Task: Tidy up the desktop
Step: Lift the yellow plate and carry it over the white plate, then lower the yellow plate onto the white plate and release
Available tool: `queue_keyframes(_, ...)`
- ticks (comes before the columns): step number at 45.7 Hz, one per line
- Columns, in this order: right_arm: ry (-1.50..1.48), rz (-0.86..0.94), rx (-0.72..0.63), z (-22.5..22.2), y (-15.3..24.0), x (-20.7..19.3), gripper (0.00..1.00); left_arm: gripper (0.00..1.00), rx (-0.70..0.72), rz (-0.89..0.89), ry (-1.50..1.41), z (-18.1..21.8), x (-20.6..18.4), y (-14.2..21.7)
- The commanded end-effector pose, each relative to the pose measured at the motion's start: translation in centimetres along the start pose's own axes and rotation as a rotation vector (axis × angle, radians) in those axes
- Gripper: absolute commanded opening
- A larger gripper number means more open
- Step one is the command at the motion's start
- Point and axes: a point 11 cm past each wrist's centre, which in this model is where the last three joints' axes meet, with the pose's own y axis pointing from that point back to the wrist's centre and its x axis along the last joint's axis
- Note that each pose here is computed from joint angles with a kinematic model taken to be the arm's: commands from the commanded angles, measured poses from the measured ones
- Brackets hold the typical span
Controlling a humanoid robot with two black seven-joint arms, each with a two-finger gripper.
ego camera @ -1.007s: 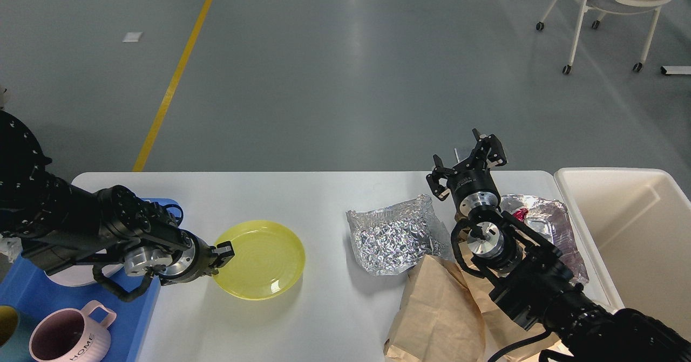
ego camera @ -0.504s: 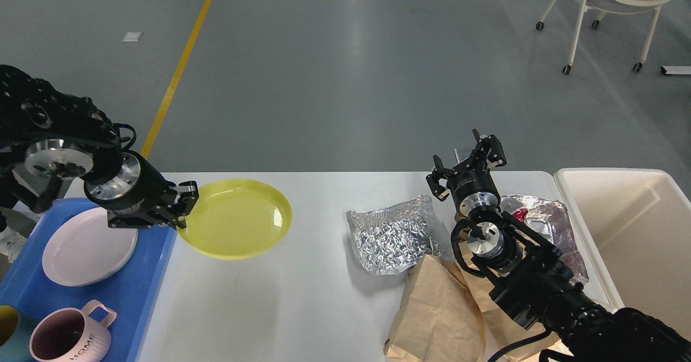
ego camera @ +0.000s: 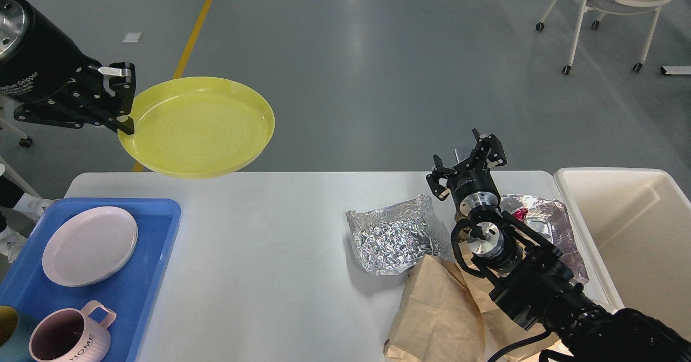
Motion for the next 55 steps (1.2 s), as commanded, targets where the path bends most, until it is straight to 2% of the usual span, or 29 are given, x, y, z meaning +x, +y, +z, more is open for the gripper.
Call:
queue_keyframes(1, 0.000, 0.000, 0.000, 0.0, 0.0, 0.0, 1.00, 0.00, 0.049, 0.013, 0.083, -3.5, 0.5, -2.3)
queue_keyframes(19, 0.000, 0.000, 0.000, 0.0, 0.0, 0.0, 1.00, 0.00, 0.294, 0.218, 0.344, -21.4, 1.7, -13.4)
queue_keyframes(29, 0.000, 0.000, 0.000, 0.0, 0.0, 0.0, 1.00, 0.00, 0.390, 0.348, 0.432, -28.6, 1.3, -17.5)
queue_keyframes(39, 0.000, 0.001, 0.000, 0.0, 0.0, 0.0, 1.00, 0.00, 0.413, 0.414, 0.500, -31.6, -0.5, -21.5)
queue_keyframes(45, 0.000, 0.000, 0.000, 0.0, 0.0, 0.0, 1.00, 0.00, 0.421, 0.443, 0.525, -32.3, -1.3, -22.7)
queue_keyframes(55, 0.000, 0.000, 0.000, 0.0, 0.0, 0.0, 1.00, 0.00, 0.437, 0.468, 0.479, -31.2, -2.3, -25.0)
